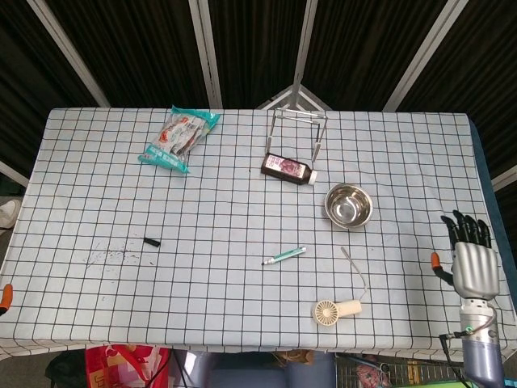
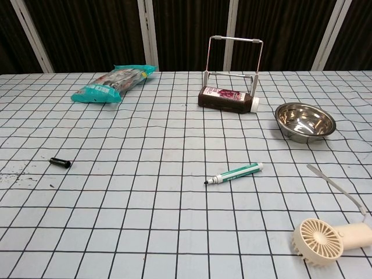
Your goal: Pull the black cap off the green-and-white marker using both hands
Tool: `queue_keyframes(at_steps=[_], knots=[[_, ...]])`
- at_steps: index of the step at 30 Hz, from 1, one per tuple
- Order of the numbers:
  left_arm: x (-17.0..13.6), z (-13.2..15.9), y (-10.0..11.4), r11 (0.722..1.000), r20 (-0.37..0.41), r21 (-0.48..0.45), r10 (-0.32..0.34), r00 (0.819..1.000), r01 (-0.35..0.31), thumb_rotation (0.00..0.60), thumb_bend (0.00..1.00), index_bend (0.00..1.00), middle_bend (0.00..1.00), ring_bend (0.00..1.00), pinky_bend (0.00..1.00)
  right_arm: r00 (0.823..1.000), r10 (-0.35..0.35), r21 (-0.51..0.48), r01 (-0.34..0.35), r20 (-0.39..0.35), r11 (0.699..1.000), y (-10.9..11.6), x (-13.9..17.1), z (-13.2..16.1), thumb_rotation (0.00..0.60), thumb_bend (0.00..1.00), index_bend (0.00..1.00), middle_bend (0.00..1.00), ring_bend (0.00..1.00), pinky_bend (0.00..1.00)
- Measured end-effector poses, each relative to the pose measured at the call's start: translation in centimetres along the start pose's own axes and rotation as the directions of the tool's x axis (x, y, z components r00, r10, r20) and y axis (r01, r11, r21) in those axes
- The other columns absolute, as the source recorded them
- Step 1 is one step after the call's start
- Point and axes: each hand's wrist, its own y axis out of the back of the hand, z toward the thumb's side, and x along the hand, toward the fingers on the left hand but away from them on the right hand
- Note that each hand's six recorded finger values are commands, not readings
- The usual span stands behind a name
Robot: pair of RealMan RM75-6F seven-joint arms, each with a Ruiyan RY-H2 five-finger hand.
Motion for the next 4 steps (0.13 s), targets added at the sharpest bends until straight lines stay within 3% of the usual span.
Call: queue_keyframes(at_steps=[4], knots=[[0.0, 0.1, 0.8, 1.0, -0.003, 0.009, 0.009, 1.0, -0.009, 0.6, 0.54, 0.11, 0.03, 0.0, 0.0, 0.999, -0.035, 0.055, 0.035, -0.01, 0.998, 1.7, 0.8, -1.4, 0.6, 0.41, 0.15, 0.1, 0.07, 0.0]])
